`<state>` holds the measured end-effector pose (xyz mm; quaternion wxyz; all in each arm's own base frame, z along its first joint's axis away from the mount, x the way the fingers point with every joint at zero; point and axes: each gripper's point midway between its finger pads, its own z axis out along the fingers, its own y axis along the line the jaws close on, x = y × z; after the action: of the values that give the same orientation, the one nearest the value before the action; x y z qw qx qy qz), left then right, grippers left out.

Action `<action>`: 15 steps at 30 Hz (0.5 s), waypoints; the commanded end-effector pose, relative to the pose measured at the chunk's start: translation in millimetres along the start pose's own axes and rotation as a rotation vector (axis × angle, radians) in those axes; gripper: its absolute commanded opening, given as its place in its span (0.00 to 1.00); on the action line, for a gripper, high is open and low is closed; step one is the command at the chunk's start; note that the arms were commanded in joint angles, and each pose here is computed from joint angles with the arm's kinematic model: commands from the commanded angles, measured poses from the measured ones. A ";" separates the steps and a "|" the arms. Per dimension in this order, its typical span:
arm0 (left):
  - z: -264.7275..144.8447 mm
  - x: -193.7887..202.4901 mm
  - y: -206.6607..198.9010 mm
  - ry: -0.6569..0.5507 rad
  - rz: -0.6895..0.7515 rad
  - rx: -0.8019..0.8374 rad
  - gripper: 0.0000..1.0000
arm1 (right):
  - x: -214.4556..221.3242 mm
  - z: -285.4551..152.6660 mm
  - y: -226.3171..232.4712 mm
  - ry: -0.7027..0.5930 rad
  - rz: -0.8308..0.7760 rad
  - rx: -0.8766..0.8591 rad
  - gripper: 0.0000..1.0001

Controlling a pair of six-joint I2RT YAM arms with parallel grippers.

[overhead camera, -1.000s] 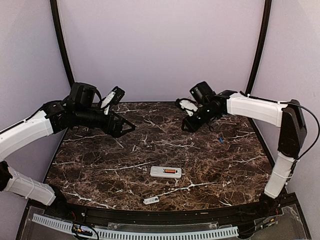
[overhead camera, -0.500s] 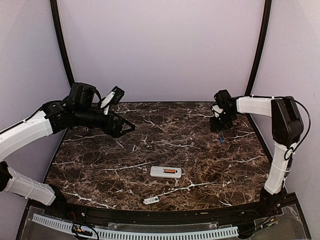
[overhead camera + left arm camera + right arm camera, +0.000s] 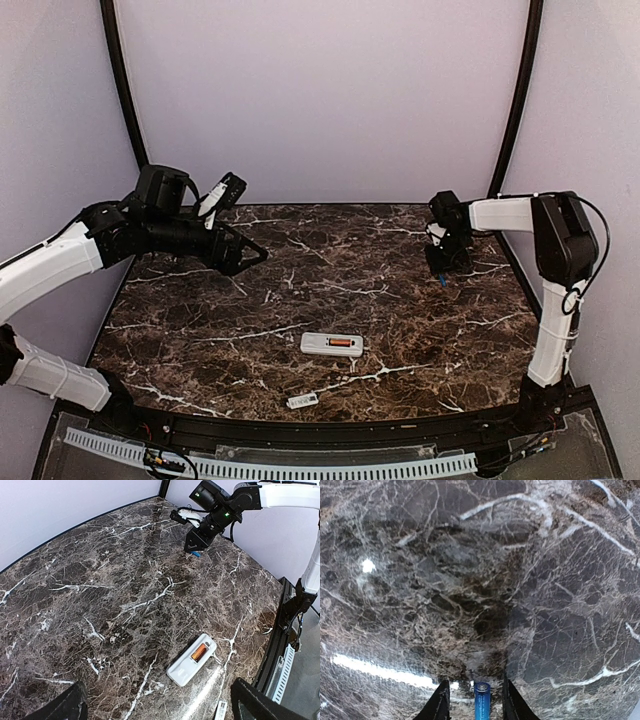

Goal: Load the batteries into the remote control
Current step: Pick up the battery at the center of the board.

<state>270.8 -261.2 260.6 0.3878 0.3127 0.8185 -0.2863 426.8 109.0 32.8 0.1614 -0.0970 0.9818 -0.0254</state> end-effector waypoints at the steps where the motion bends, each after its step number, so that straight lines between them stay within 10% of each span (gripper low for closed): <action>1: -7.4 0.8 0.0 -0.005 0.009 -0.005 0.99 | 18.0 7.2 -3.1 0.038 0.018 0.007 0.33; 15: -8.5 1.5 0.2 -0.005 0.009 -0.008 0.99 | 31.0 5.6 6.7 0.048 0.049 -0.060 0.05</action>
<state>270.8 -261.0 260.5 0.3878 0.3124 0.8187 -0.2858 415.7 110.5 21.6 0.1582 -0.0838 0.9838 -0.0086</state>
